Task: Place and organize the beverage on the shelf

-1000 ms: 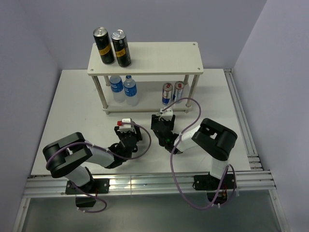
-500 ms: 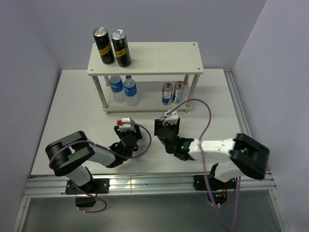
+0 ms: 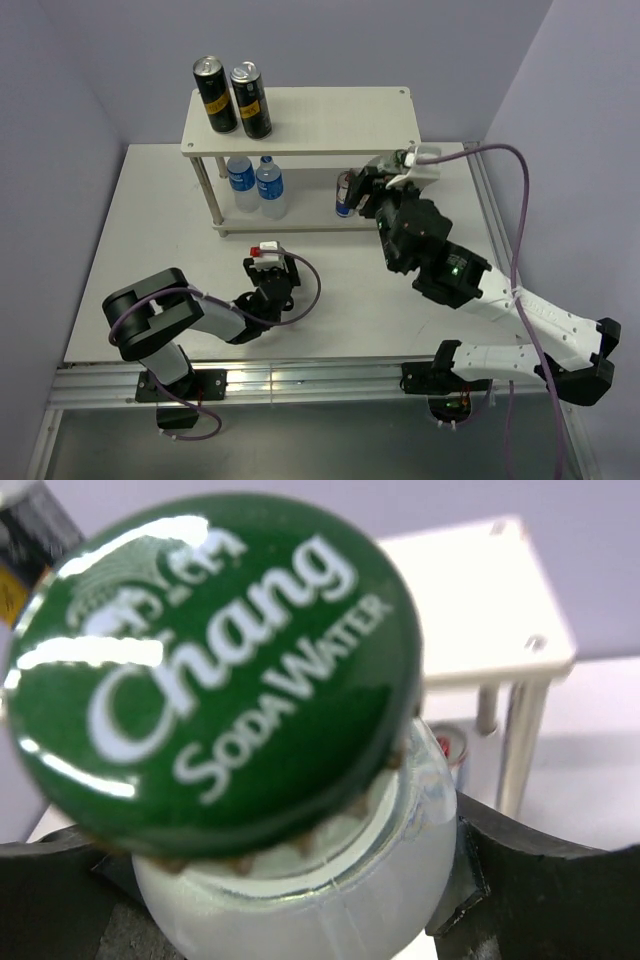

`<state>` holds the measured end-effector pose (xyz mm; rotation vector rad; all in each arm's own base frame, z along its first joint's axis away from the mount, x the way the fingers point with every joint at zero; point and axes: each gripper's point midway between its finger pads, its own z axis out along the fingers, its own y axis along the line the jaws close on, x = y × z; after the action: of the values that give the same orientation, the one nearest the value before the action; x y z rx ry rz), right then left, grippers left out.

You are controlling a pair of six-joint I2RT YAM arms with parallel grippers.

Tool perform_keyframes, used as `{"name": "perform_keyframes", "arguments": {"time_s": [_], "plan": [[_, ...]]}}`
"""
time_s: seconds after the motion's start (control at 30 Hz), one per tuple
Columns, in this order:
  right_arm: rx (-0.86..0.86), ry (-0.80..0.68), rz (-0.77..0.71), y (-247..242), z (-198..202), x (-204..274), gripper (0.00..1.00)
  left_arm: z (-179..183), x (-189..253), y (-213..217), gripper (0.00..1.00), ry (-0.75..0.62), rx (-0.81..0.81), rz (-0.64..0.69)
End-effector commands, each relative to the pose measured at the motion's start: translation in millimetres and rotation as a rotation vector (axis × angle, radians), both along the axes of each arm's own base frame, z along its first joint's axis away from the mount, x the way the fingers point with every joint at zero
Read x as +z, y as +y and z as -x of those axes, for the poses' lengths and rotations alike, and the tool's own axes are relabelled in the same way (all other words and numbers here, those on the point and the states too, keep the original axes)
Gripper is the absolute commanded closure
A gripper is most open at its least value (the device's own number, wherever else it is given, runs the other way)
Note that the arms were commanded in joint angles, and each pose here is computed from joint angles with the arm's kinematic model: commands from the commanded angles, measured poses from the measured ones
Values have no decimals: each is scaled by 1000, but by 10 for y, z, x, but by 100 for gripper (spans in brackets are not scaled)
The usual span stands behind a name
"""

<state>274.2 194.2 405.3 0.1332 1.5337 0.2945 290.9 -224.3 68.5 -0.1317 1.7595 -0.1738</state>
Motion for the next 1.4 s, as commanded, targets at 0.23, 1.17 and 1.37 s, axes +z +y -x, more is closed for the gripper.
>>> {"name": "perform_keyframes", "arguments": {"time_s": [0.23,1.17,1.37], "plan": [[-19,-60,40,-261,-458,1284,100,124,-200,-252,100,64,-104,-20],[-173,116,125,-455,-1776,532,100,305,-261,-443,100,63,-175,-28],[-227,117,155,-500,-1872,241,100,319,-265,-455,100,62,-179,-29]]}}
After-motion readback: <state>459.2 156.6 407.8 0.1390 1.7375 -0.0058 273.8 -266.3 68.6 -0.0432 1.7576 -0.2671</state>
